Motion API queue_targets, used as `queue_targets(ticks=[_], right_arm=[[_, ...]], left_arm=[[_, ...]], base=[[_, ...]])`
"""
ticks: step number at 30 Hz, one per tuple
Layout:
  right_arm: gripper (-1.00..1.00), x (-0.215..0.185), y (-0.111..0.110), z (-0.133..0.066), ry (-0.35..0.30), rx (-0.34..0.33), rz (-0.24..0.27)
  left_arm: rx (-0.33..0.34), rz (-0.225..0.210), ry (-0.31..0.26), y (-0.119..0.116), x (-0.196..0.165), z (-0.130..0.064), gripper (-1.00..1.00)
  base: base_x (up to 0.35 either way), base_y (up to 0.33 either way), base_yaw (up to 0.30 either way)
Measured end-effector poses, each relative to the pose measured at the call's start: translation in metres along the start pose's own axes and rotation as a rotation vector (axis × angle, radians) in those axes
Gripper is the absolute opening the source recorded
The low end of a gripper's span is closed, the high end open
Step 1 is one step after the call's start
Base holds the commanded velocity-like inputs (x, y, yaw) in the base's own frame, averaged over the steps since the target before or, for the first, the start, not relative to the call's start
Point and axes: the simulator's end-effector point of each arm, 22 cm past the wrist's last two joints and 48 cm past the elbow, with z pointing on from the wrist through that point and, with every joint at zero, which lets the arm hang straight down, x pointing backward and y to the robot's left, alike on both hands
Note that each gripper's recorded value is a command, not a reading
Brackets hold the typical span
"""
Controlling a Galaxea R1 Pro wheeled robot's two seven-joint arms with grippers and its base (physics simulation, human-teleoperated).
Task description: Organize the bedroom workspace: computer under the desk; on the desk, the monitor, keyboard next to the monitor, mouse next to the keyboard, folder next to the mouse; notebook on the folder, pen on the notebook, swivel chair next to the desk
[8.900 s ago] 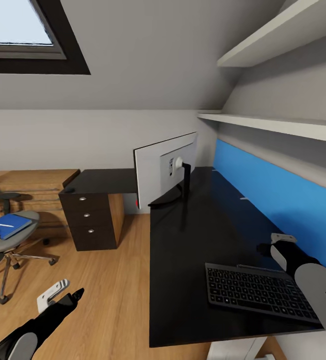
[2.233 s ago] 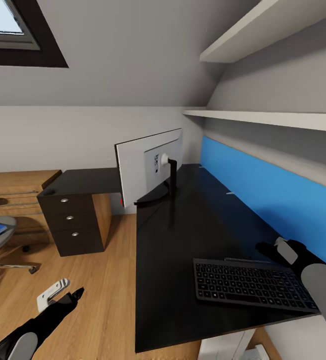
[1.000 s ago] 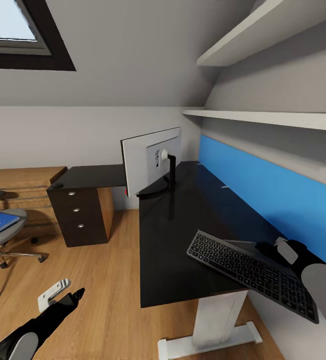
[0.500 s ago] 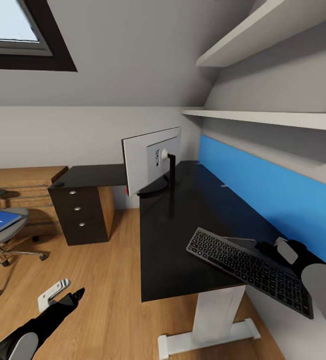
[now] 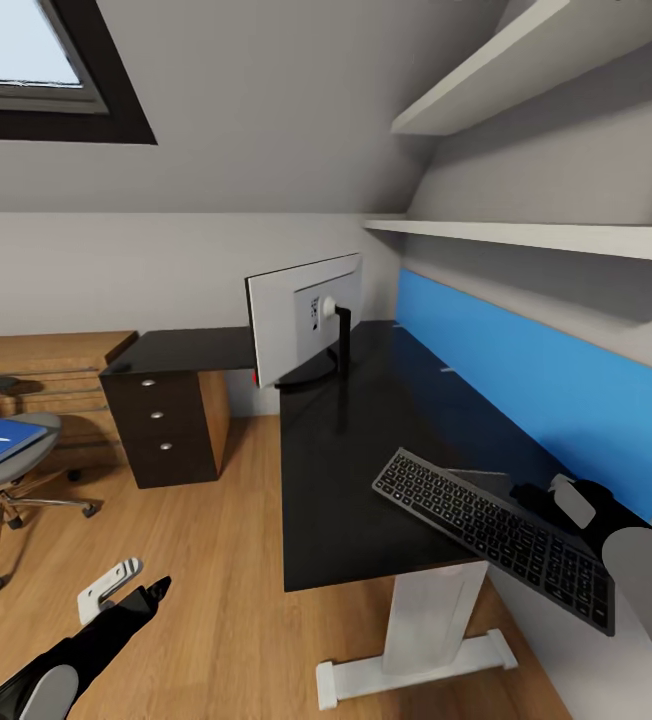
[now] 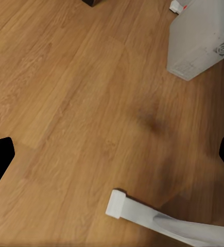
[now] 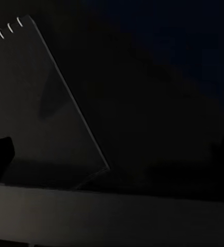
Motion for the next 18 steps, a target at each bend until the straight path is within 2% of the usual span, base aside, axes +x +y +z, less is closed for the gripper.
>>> queue_targets(ticks=[7,13,18], right_arm=[[1.0,0.0001,0.0001,0.0003,0.0,0.0,0.0],[1.0,0.0,0.0002,0.0,0.0,-0.001,0.0],[1.0,0.0001,0.0001,0.0004,0.0,0.0,0.0]], left_arm=[[0.001,0.001,0.003,-0.0007,0.0015,0.0005,1.0],[0.002,0.005,0.003,-0.001,0.0016,0.0003,1.0],[0.001,0.005,0.004,-0.0009,0.0017,0.0007,1.0]], base=[[-0.208,0.0,0.0],[-0.053,0.0,0.0],[-0.235,0.0,0.0]])
